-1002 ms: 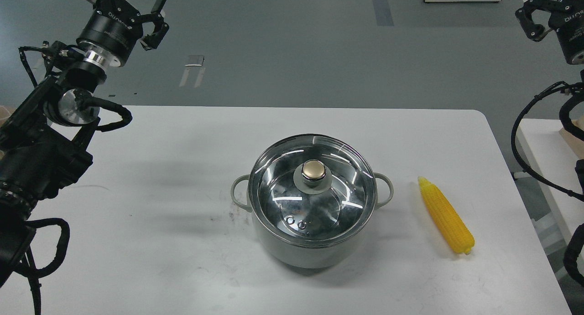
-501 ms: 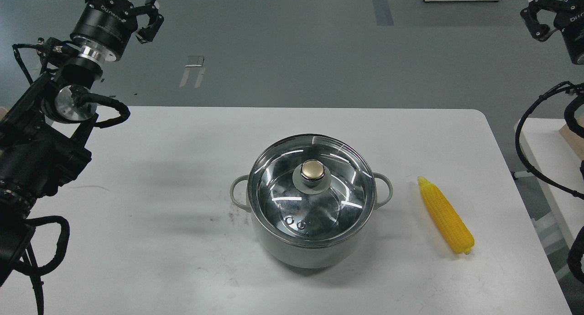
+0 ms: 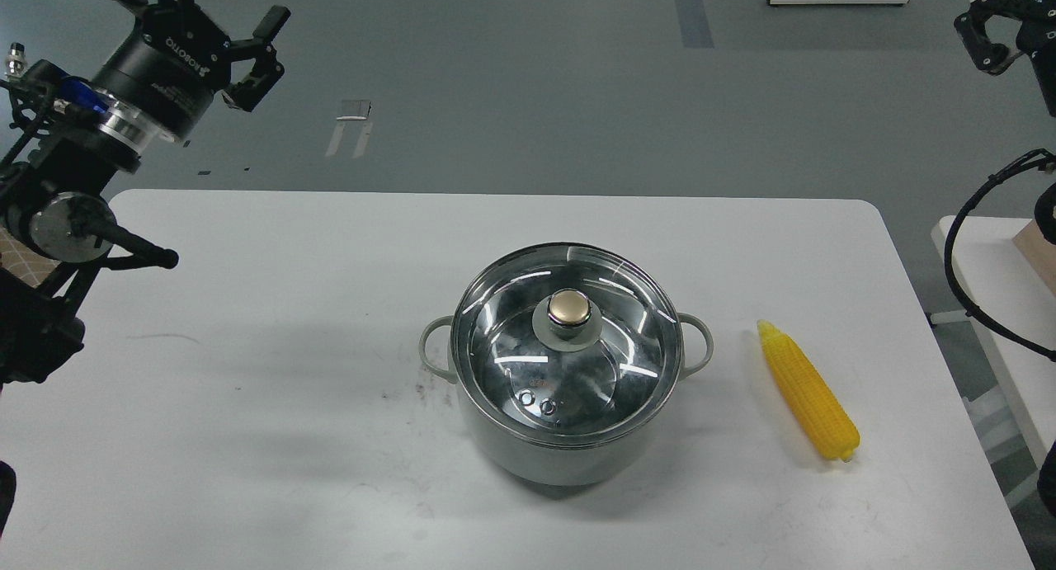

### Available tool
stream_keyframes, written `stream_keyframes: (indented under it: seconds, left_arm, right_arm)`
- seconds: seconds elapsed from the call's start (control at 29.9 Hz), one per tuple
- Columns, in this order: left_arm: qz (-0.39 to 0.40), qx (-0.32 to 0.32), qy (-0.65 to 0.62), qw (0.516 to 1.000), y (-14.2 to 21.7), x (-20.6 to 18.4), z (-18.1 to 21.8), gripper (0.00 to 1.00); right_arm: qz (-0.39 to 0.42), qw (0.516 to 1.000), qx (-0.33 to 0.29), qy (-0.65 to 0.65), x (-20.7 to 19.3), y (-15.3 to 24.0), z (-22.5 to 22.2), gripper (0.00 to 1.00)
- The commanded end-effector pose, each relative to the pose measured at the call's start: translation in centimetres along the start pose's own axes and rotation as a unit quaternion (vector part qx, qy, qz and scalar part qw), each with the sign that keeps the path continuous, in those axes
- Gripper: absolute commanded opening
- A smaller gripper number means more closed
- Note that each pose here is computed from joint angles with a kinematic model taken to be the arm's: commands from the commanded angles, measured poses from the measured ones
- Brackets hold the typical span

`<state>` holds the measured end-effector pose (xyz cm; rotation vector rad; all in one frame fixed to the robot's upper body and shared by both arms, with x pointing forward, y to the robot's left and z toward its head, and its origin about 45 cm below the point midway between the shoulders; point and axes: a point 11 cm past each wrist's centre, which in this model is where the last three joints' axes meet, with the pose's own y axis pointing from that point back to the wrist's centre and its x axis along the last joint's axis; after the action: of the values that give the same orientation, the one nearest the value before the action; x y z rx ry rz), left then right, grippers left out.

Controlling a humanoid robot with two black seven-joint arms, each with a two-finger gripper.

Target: Open pot and put corn in

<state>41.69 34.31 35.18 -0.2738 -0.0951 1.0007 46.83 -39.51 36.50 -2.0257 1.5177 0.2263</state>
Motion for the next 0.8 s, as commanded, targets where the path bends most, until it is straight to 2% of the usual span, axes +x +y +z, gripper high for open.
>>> stream_keyframes:
  seconds: [0.0, 0.27, 0.37, 0.57, 0.77]
  left_arm:
    - [-0.082, 0.038, -0.136, 0.987, -0.1, -3.7, 0.5, 0.95]
    - [-0.192, 0.046, -0.332, 0.922, -0.8, -9.4, 1.7, 0.95]
    - [-0.256, 0.035, -0.428, 0.866, -0.3, -12.1, 1.2, 0.94]
    - [-0.34, 0.066, -0.547, 0.762, 0.7, -15.0, -2.9, 0.9]
    - [-0.404, 0.014, -0.632, 0.662, 2.4, -18.9, -8.4, 0.83]
  right_arm:
    - [-0.001, 1.0, -0.001, 0.001, 0.1, 0.6, 0.3, 1.0]
    - [-0.008, 1.0, 0.002, 0.003, -0.2, 1.3, 0.4, 1.0]
    - [-0.005, 1.0, 0.003, 0.004, 0.0, 1.4, 0.2, 1.0]
    - [-0.004, 1.0, 0.001, 0.005, 0.1, 1.5, 0.3, 1.0]
    - [-0.004, 1.0, 0.002, 0.006, 0.1, 1.5, 0.2, 1.0]
